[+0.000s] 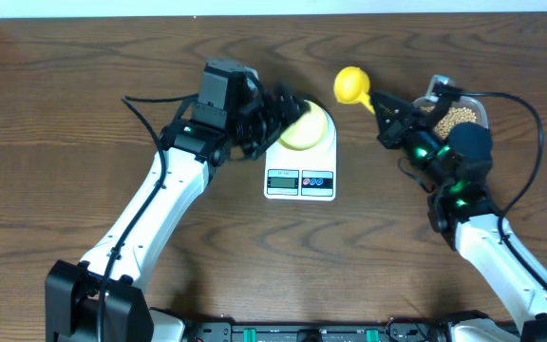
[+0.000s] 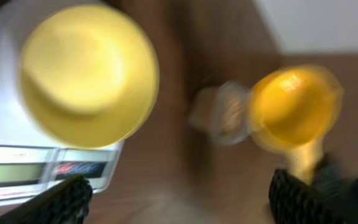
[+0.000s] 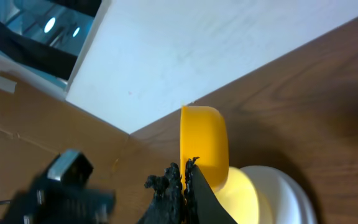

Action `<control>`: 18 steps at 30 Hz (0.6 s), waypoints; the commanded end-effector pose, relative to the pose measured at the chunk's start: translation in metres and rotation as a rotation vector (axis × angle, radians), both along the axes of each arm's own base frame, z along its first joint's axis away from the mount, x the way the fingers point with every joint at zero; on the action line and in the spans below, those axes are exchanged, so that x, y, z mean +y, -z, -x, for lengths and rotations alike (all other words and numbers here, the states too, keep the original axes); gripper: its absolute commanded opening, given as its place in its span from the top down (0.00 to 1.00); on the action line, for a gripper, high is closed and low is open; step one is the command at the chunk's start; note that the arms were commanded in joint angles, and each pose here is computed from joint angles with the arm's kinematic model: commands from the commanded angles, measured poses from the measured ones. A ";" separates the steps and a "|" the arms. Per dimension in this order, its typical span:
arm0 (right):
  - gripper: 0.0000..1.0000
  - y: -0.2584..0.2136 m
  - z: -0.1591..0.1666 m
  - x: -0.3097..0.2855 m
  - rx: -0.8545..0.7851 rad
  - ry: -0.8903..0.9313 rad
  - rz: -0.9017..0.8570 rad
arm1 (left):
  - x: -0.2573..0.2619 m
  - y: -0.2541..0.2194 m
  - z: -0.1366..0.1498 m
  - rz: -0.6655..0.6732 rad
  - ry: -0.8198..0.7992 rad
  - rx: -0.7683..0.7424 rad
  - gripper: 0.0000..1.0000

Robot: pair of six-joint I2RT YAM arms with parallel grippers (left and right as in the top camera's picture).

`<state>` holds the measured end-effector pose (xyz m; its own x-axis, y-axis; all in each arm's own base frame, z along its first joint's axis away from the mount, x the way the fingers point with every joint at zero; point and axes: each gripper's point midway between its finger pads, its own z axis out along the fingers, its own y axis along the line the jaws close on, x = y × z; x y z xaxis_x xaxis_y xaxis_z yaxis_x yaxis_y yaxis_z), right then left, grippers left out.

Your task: Scoop item into bowl and weigh 50g on scale

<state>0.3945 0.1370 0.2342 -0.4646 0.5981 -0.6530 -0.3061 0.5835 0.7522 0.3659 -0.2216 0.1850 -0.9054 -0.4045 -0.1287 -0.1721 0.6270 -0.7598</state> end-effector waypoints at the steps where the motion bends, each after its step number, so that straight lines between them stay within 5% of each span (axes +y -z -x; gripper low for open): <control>1: 0.99 -0.008 -0.002 -0.005 -0.036 -0.014 0.018 | 0.002 0.002 0.015 -0.137 0.250 -0.190 0.07; 5: 0.99 -0.013 -0.005 -0.012 -0.060 0.002 0.019 | 0.017 0.023 0.033 -0.277 0.385 -0.201 0.07; 12: 0.99 -0.025 -0.006 -0.014 -0.112 0.009 0.013 | 0.072 0.058 0.046 -0.625 0.305 -0.058 0.07; 18: 0.99 -0.025 -0.009 -0.019 -0.111 0.046 0.015 | 0.083 0.059 0.048 -0.948 0.300 -0.126 0.07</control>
<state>0.3987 0.1233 0.2532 -0.3953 0.6053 -0.6909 -0.3632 0.5879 0.7229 0.3092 -0.1573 0.1159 -0.9550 0.0765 -0.2867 0.1252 0.9799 -0.1556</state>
